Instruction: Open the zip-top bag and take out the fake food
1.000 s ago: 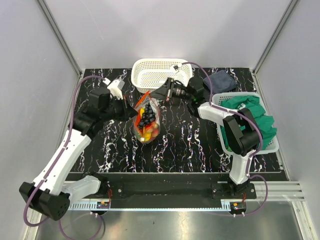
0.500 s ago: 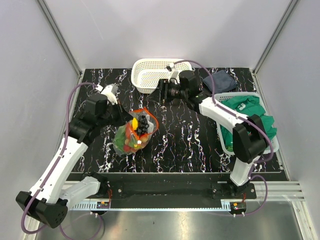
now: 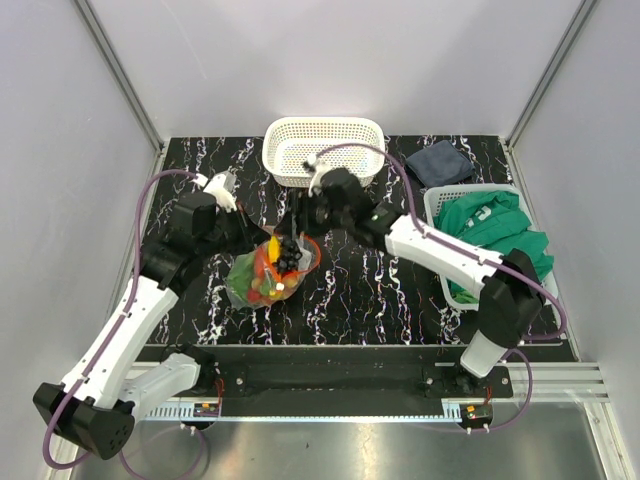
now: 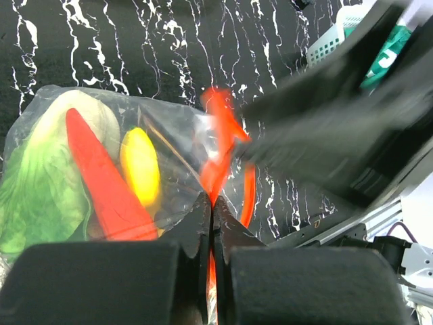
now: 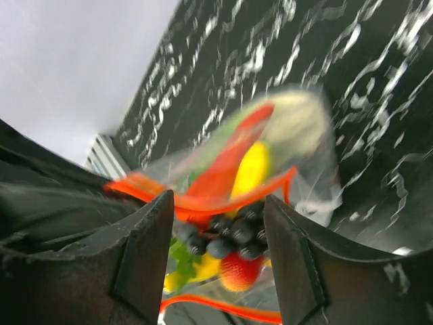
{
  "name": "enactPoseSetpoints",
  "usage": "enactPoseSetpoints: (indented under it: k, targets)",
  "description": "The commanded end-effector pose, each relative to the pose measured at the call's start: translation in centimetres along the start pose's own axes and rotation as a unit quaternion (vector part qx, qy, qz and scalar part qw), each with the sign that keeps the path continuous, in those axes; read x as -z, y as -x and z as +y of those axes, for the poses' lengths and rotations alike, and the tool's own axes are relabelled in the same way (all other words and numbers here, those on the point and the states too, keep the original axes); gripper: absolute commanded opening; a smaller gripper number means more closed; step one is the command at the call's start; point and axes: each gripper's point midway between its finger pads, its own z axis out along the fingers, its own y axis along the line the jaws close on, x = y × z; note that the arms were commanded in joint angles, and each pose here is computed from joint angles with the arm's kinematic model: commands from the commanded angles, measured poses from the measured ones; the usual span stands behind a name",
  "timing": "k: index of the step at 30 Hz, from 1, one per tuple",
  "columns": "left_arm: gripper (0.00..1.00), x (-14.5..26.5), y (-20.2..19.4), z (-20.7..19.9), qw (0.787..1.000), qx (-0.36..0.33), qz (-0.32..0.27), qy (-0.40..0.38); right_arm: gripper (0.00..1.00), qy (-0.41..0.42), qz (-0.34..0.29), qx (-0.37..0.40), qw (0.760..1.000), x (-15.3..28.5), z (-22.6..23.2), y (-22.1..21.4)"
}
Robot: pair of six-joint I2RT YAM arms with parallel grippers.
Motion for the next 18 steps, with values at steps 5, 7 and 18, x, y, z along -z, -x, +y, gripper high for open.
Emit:
enactPoseSetpoints:
  k: [5,7,18]
  targets:
    - [0.00,-0.3,1.5,-2.2,0.998,0.001,-0.034,-0.059,0.65,-0.087,-0.027,-0.038,0.995,0.8,-2.6,-3.9]
    - [0.00,-0.6,1.1,-2.2,0.998,0.005,-0.029,-0.063,0.66,-0.087,-0.037,-0.043,0.995,1.0,-2.9,-4.0]
    - [0.00,-1.0,0.8,-3.0,0.996,0.020,-0.022,-0.088,0.72,-0.037,-0.017,-0.087,0.995,-1.6,-2.5,-6.1]
